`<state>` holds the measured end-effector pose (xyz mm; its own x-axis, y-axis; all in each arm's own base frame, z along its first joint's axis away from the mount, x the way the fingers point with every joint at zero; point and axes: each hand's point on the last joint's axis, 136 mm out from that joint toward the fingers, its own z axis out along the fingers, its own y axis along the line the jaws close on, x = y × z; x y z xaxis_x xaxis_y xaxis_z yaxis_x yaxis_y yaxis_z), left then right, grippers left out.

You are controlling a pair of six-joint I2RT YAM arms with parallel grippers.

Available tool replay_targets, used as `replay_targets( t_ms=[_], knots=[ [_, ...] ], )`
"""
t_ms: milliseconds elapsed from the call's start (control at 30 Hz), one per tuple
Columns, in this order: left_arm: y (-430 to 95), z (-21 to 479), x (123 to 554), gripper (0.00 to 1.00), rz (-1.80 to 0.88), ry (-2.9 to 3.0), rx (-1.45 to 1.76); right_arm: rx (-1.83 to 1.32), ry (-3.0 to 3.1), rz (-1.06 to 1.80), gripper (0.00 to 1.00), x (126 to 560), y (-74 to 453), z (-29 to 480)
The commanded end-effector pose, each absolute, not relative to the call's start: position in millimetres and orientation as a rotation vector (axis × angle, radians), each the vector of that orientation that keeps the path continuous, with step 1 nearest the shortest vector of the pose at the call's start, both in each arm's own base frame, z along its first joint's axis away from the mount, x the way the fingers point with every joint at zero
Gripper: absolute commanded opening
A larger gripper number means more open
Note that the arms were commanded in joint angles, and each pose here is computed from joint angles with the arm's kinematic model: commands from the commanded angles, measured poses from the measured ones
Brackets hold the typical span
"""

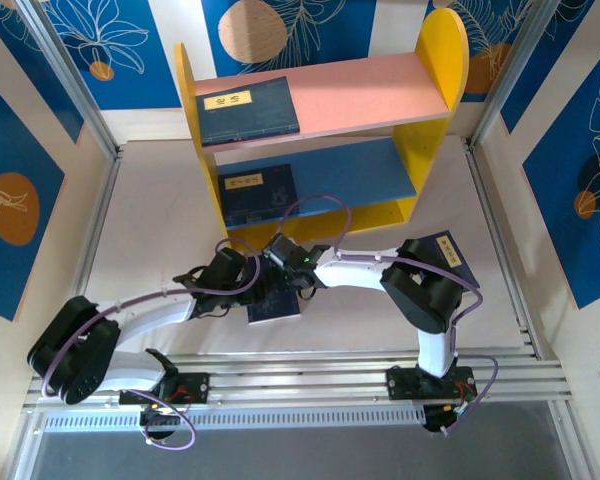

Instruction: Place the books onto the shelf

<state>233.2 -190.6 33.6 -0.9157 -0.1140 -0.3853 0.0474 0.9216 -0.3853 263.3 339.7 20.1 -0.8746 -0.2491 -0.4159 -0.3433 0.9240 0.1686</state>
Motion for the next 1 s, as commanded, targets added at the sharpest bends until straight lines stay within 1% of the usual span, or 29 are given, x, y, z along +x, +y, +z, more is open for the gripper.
replay_targets(
  t_ms=[0, 233, 333, 500, 600, 800, 967],
  knots=[
    [-188.1, 28.9, 232.1, 0.58, -0.551, 2.683, -0.048, -0.472, 2.993, 0.099, 0.57, 206.1, 288.9, -59.5],
    [-183.7, 21.1, 229.4, 0.58, -0.530, 2.700, -0.061, -0.483, 3.021, 0.117, 0.45, 200.6, 289.4, -71.3],
    [-183.7, 18.0, 229.2, 0.58, -0.534, 2.704, -0.068, -0.481, 3.026, 0.134, 0.37, 198.2, 289.3, -73.3],
    [-184.6, 13.5, 228.2, 0.58, -0.535, 2.716, -0.070, -0.478, 3.036, 0.138, 0.36, 195.9, 288.7, -77.8],
    [-184.8, 11.0, 228.0, 0.58, -0.533, 2.722, -0.070, -0.476, 3.040, 0.158, 0.30, 195.7, 290.0, -78.8],
    [-186.5, 8.6, 226.9, 0.58, -0.552, 2.724, -0.080, -0.470, 3.055, 0.212, 0.29, 190.7, 295.4, -82.3],
    [-208.7, 34.4, 235.9, 0.57, -0.731, 2.628, -0.046, -0.445, 3.067, 0.269, 0.32, 187.8, 300.6, -83.6]
  ],
)
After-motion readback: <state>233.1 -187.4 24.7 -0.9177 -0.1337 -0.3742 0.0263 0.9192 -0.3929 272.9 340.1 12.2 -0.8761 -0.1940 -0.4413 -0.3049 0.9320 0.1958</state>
